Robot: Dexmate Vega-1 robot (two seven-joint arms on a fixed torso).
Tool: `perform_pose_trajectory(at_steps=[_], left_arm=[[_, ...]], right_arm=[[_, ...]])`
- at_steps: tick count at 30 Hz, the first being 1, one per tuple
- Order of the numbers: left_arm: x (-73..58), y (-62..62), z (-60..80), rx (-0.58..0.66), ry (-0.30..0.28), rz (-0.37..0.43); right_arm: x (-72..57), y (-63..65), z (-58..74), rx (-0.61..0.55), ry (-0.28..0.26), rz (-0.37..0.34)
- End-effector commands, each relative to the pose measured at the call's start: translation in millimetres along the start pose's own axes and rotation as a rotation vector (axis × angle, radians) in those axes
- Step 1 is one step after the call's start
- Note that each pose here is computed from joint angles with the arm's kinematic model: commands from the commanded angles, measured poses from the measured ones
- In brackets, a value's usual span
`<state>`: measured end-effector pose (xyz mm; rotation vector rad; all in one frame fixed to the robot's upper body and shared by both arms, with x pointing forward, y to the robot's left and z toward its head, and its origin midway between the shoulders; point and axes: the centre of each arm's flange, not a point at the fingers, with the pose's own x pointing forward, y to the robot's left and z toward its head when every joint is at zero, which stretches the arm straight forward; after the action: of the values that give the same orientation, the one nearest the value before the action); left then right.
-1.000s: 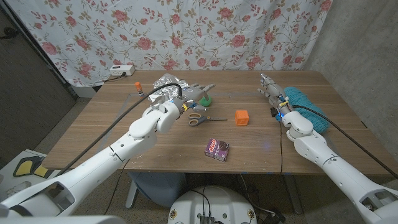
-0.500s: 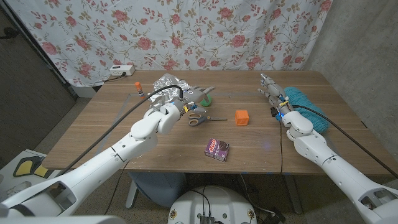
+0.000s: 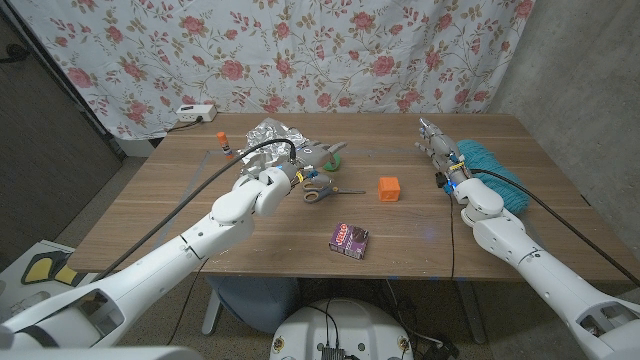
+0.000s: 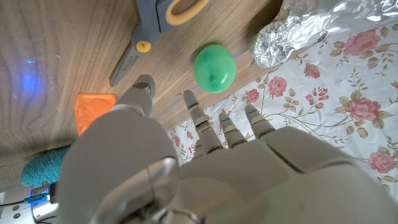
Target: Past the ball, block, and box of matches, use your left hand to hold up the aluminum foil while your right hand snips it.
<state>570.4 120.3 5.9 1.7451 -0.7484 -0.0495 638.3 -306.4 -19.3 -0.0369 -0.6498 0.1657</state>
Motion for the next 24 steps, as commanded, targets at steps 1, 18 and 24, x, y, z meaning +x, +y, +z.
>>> perform_pose_trajectory(at_steps=[1,18,24], left_arm=[[-2.4,-4.4,2.2,0.005,-0.009,-0.008],[-4.1,-12.9,3.9,-0.002,-0.018,-0.023],[-2.8,-14.9,1.8,0.006,-0.007,-0.03]], right_arm=[[-3.3,-2.3,-0.1,-0.005,0.002,-0.004],[-5.1,-3.0,-1.3,-0.005,0.008,-0.001],[-5.3,-3.0,-1.4,0.0,0.011,-0.007]])
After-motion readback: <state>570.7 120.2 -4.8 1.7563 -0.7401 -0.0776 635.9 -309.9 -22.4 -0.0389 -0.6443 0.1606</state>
